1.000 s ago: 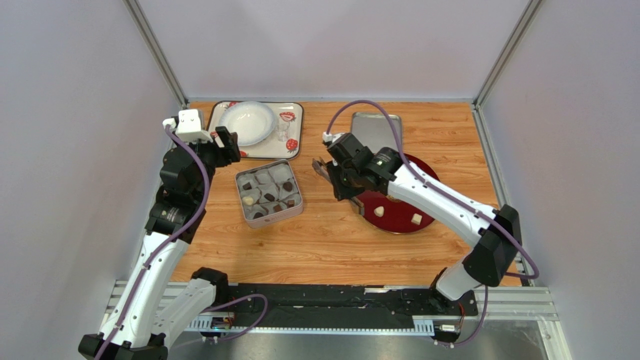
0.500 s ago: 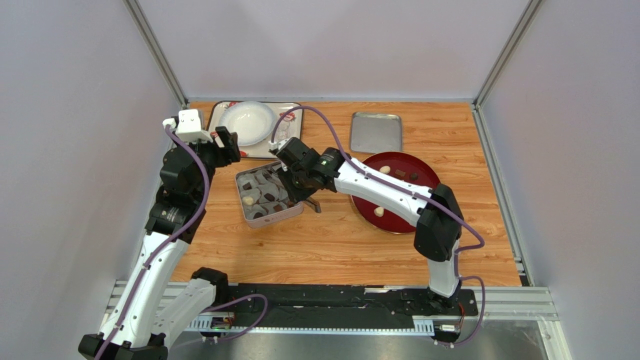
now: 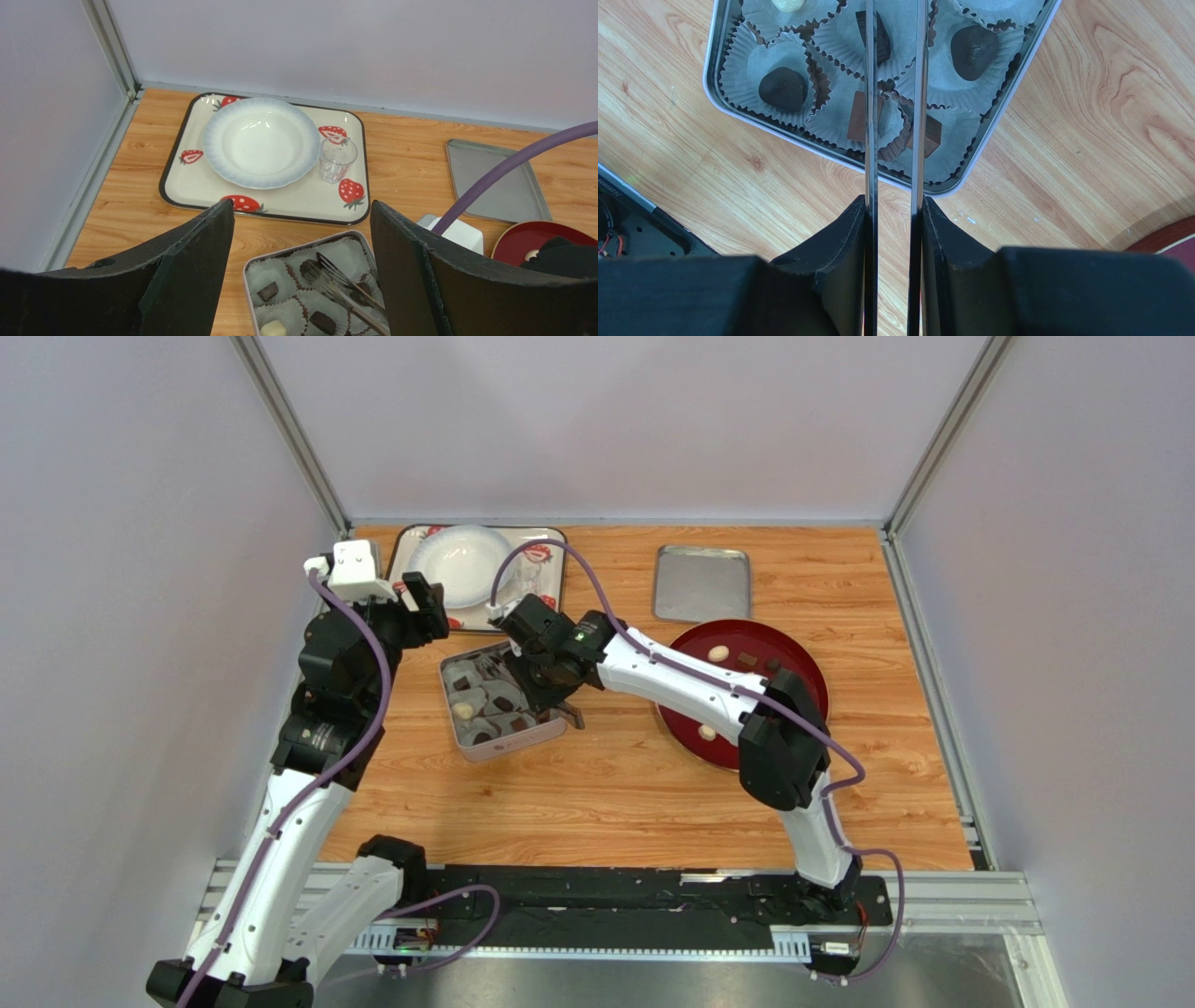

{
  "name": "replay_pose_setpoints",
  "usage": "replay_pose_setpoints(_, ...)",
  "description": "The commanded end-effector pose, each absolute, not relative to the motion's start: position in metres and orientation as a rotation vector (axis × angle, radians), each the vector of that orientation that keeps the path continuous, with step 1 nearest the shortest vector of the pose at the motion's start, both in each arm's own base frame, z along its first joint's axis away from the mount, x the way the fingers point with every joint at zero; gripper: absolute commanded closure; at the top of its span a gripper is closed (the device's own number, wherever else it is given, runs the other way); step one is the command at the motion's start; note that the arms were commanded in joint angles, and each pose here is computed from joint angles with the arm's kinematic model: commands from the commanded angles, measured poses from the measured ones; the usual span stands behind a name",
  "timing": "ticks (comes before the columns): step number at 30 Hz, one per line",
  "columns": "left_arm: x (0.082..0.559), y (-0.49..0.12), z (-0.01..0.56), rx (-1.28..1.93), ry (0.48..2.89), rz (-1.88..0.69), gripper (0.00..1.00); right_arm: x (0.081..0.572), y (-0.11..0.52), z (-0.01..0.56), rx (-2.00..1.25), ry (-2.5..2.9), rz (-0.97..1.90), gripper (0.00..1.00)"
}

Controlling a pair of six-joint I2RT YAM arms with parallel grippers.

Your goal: Pack the chocolate

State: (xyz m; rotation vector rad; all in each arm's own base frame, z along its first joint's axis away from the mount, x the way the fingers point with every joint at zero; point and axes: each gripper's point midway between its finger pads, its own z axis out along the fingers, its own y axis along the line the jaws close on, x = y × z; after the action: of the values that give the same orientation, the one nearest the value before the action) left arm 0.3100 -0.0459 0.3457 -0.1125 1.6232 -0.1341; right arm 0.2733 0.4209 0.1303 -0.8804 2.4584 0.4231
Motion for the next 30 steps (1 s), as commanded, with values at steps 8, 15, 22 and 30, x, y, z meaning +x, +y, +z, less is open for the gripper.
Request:
replay_pose_setpoints(8, 0.3059, -0.0433, 0.3706, -0.122, 1.566, -0.146, 0.21, 0.2945, 0.4404, 0.1466, -0.856, 2.365, 0.446, 0.67)
replay_pose_setpoints(15, 0.3051, -0.0428, 0.3714, -0.124, 1.563, -0.146, 0.21, 0.2972, 0.4420, 0.1495, -0.850, 2.355, 0.448, 0.63)
replay_pose_setpoints(22, 0.3046, -0.0424, 0.3726, -0.125, 1.560, -0.145, 0.21, 0.2971, 0.4425, 0.1497, -0.848, 2.354, 0.446, 0.62)
replay_pose_setpoints(30, 0.3040, -0.0419, 0.3727, -0.124, 1.559, -0.142, 0.21, 0.2971, 0.4424, 0.1520, -0.839, 2.355, 0.454, 0.59)
